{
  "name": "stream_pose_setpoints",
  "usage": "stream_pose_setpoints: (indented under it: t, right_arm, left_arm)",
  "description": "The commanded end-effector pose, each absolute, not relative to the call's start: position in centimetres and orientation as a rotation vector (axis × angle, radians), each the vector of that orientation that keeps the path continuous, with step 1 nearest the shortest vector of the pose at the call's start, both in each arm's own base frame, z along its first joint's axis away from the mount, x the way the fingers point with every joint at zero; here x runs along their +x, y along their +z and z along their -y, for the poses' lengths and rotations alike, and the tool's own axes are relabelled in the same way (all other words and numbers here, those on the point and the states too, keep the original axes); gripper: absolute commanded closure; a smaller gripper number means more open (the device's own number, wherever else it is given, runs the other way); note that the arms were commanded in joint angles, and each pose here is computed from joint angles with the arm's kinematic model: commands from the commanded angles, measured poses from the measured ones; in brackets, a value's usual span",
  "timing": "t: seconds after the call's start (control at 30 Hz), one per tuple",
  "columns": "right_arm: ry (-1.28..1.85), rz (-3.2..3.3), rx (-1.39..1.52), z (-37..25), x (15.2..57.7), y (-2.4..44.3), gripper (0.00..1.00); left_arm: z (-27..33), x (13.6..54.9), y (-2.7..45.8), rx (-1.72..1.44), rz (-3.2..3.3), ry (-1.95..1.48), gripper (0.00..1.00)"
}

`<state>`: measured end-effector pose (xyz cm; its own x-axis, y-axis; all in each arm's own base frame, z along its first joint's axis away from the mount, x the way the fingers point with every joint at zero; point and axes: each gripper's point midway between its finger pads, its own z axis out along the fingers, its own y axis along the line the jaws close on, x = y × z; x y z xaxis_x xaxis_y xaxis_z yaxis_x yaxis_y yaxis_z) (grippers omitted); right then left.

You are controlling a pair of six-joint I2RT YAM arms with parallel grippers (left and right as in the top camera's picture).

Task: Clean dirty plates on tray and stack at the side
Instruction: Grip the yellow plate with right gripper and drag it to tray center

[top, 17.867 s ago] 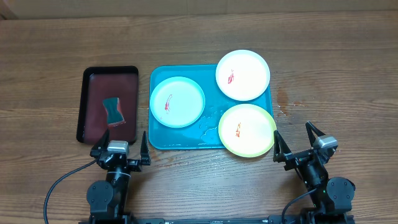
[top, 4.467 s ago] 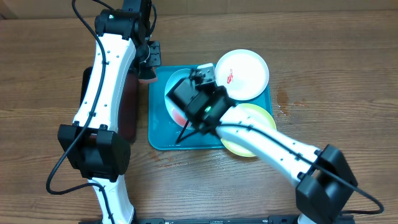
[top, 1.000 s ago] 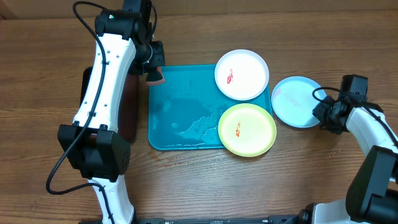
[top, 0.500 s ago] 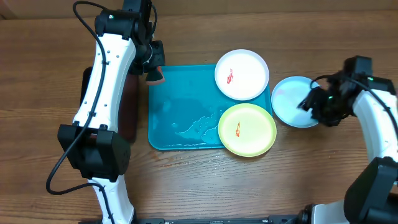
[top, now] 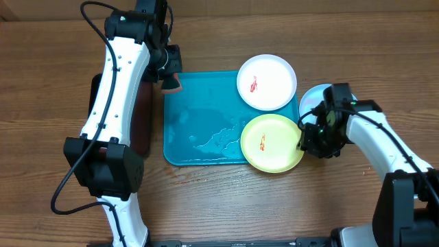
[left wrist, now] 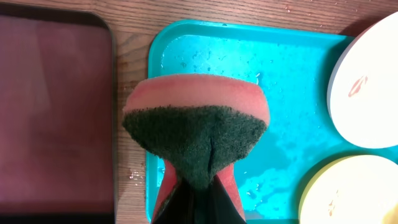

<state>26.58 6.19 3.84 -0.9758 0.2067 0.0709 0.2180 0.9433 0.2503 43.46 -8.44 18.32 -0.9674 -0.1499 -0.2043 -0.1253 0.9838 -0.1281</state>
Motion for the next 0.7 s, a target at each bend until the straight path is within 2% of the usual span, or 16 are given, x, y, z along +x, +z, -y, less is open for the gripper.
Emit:
stream_pose_setpoints:
  t: [0.0,0.57,0.67]
  right_arm:
    - [-0.352,3.064,-0.351,-6.3,26.3,3.4,0.66]
    - [-0.339,3.04,-0.327,-7.0,24.9,2.0,0.75]
    - [-0.336,3.034,-0.327,-7.0,24.6,1.7,0.85]
  left_arm:
    - [8.7,43.3,18.5,-0.192,-2.914,-0.185,0.96]
    - [8.7,43.2,18.5,-0.192,-2.918,-0.184,0.96]
    - [8.7,43.2,18.5,-0.192,-2.919,-0.184,0.96]
